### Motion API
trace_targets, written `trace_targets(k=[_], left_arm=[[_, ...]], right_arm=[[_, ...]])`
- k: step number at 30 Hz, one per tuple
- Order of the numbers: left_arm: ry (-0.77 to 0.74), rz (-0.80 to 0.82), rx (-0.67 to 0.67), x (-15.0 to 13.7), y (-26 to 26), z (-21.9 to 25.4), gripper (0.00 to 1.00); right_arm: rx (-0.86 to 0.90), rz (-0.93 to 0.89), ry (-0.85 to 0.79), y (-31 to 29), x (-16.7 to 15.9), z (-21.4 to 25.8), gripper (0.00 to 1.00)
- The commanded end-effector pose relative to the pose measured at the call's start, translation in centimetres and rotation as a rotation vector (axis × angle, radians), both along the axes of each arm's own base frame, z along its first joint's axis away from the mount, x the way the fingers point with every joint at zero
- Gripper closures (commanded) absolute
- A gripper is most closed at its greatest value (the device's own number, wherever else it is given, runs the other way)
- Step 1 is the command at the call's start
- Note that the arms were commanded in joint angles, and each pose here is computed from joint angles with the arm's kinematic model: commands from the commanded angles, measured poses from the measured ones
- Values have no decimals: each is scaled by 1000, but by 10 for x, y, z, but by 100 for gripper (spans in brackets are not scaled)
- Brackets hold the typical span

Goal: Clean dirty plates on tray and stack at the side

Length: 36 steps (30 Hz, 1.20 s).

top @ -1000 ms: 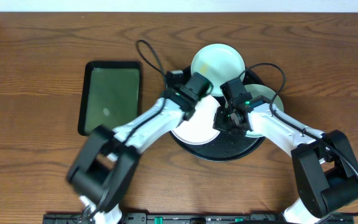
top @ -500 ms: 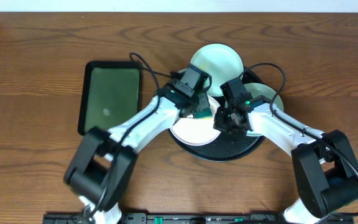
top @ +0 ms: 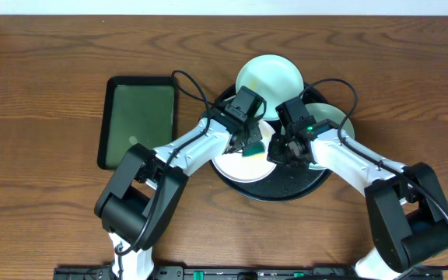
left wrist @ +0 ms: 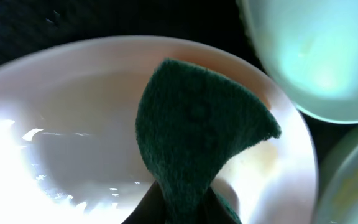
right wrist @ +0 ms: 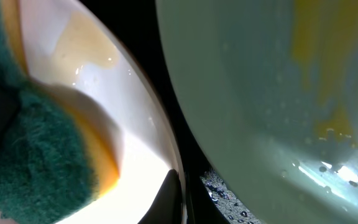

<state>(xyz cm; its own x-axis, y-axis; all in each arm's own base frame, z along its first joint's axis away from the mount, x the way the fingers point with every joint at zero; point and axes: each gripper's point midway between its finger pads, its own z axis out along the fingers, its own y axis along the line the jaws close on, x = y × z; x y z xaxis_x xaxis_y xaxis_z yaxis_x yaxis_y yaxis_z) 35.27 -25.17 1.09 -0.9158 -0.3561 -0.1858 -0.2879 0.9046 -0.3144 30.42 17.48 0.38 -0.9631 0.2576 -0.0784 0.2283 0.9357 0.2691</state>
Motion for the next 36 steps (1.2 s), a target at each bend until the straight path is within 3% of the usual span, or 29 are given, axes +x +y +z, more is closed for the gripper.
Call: trace_targets(k=[1, 6, 13, 16, 19, 23, 29, 36], left_arm=[[-22, 99, 355, 0, 76, -26, 92], [-68, 159, 582, 6, 128, -14, 92], [-110, 162, 582, 17, 141, 12, 92], [-161, 181, 538, 22, 138, 34, 92], [-178, 169, 412, 23, 120, 52, 92], [-117, 103, 213, 15, 84, 51, 92], [-30, 27, 38, 0, 49, 47, 92], [28, -47, -14, -24, 27, 38, 92]], right_arm=[[-45, 11, 27, -10, -5, -11, 98], [-46, 11, 28, -10, -5, -12, 98], [-46, 18, 26, -10, -5, -12, 99], [-47, 22, 25, -10, -5, -11, 99], [-46, 21, 22, -10, -5, -11, 98], [-45, 21, 21, -10, -4, -11, 98], [-45, 21, 22, -10, -4, -11, 98], [-43, 21, 19, -9, -4, -11, 98]])
